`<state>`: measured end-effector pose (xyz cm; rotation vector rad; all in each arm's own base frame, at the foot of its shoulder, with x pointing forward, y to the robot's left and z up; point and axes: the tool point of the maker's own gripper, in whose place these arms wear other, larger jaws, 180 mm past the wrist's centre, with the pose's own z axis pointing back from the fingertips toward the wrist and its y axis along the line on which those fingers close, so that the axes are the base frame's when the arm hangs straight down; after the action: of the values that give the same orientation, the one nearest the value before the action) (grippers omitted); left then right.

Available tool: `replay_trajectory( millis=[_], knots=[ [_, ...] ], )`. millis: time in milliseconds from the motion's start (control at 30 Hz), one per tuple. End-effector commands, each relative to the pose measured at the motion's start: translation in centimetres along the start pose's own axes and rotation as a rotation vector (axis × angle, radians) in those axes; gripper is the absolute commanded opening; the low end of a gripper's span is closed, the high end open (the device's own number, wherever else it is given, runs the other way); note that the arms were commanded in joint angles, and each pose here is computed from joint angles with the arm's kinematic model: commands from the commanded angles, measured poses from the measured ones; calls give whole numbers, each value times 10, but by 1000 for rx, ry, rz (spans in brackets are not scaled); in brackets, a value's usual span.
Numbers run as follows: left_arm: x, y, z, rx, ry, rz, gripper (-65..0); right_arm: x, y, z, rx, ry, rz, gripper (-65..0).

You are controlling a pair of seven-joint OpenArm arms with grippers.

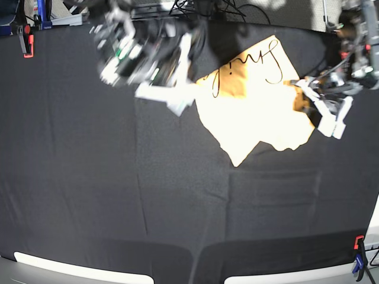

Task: Layout the t-shirt on the table in an organized manner, then fold the t-shirt properly
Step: 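Release the folded shirt and raise both grippers away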

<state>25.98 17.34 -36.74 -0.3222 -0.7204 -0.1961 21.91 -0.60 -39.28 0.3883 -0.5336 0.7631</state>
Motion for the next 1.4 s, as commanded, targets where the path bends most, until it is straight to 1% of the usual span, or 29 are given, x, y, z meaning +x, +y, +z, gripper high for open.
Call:
replay_trajectory(
  millis=[0, 67, 133, 200, 267, 367, 433, 567, 633, 700, 767, 900, 1000, 1100, 1267, 1333, 1367],
  knots=[
    [3, 4, 6, 19, -9, -9, -650, 16, -11, 6, -33, -43, 10, -650],
    [-7, 13, 9, 63, 14, -8, -650, 25, -26, 10, -80, -54, 20, -650],
    [-18, 25, 12, 136, 32, 0, -650, 38, -37, 13, -111, -76, 26, -650],
    [-26, 34, 15, 192, 35, 21, -650, 52, -41, 13, -116, -102, 32, -650],
    [-33, 37, 17, 214, 38, 34, -650, 63, -43, 10, -111, -118, 26, -650],
    [-42, 35, 15, 209, 45, 58, -650, 72, -39, -4, -77, -121, -5, -650],
    [-53, 35, 10, 205, 63, 93, -650, 71, -30, -14, -45, -105, -14, -650],
    [-78, 32, -2, 194, 105, 165, -650, 58, -6, -27, 11, -23, 23, -650],
    [-80, 27, -6, 169, 100, 164, -650, 49, 5, -30, 35, 28, 49, -650],
    [-78, 25, -7, 166, 83, 169, -650, 41, 17, -33, 58, 68, 71, -650],
    [-75, 25, -8, 161, 70, 174, -650, 34, 30, -35, 85, 83, 81, -650],
    [-67, 22, -10, 139, 46, 188, -650, 24, 57, -30, 125, 76, 88, -650],
    [-57, 12, -13, 78, 15, 188, -650, 22, 72, -19, 137, 47, 81, -650],
    [-45, 8, -15, 47, -16, 188, -650, 22, 84, -11, 149, 19, 70, -650],
    [-32, 5, -17, 24, -49, 196, -650, 13, 103, -11, 188, 29, 68, -650],
    [-33, 5, -17, 20, -47, 184, -650, 12, 101, -12, 167, 33, 79, -650],
    [-33, 5, -16, 24, -44, 177, -650, 11, 96, -12, 141, 37, 77, -650]
  ],
)
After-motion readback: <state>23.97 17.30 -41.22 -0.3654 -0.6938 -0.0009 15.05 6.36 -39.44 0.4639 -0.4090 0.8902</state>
